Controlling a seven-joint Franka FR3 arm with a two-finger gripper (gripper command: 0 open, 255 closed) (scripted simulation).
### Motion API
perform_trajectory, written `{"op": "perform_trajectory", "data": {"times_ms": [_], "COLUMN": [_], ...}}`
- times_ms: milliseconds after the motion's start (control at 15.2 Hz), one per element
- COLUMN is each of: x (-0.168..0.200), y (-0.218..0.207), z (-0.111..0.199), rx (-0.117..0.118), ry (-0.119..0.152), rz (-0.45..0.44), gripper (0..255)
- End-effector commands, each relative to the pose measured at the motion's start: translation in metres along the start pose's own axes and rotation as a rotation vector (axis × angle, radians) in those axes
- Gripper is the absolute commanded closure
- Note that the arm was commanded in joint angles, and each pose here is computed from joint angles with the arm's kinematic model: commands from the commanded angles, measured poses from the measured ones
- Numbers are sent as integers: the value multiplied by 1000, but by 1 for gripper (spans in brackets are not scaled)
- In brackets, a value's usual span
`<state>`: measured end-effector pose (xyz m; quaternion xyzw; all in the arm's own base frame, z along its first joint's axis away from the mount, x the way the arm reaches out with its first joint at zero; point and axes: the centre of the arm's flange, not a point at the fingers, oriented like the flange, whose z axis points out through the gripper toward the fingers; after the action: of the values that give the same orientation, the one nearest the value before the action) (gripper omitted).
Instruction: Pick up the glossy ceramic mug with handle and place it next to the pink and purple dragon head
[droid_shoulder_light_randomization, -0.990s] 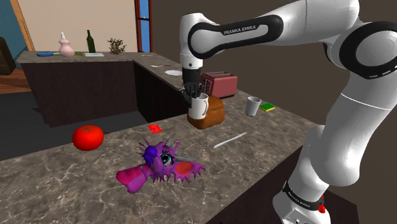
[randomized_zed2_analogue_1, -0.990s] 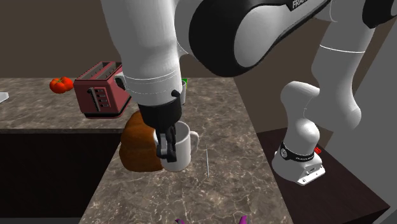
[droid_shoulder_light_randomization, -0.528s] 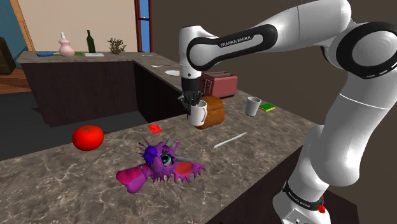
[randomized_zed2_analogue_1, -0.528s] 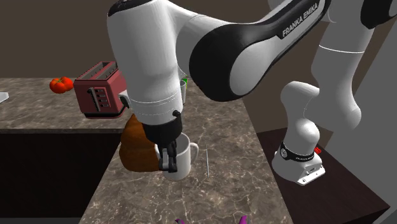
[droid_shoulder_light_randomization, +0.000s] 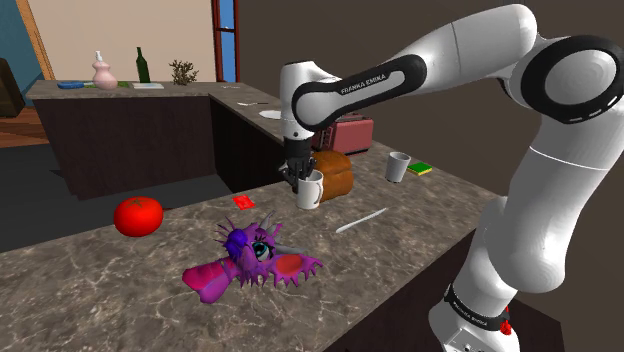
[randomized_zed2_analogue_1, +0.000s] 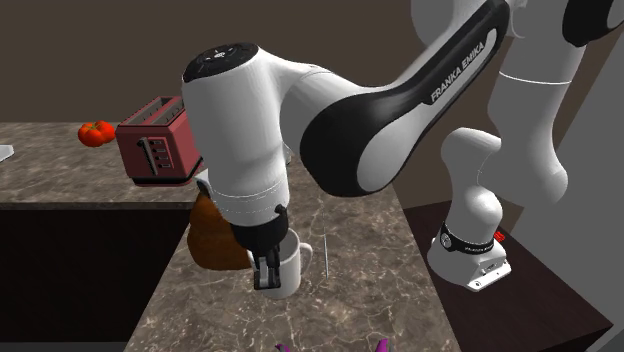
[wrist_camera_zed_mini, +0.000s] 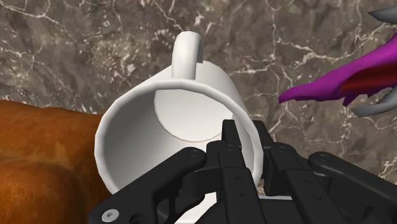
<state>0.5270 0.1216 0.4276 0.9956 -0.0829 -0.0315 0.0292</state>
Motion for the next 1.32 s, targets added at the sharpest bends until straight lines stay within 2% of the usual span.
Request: {"op": "perform_trajectory", "data": {"times_ms": [0,726,1254], "x": [1,4,4], "y": [0,-4,-4], "z": [10,68,68], "rx": [0,0,0], "ry": [1,1,1], "rz": [0,0,0], "gripper": [255,255,255]}}
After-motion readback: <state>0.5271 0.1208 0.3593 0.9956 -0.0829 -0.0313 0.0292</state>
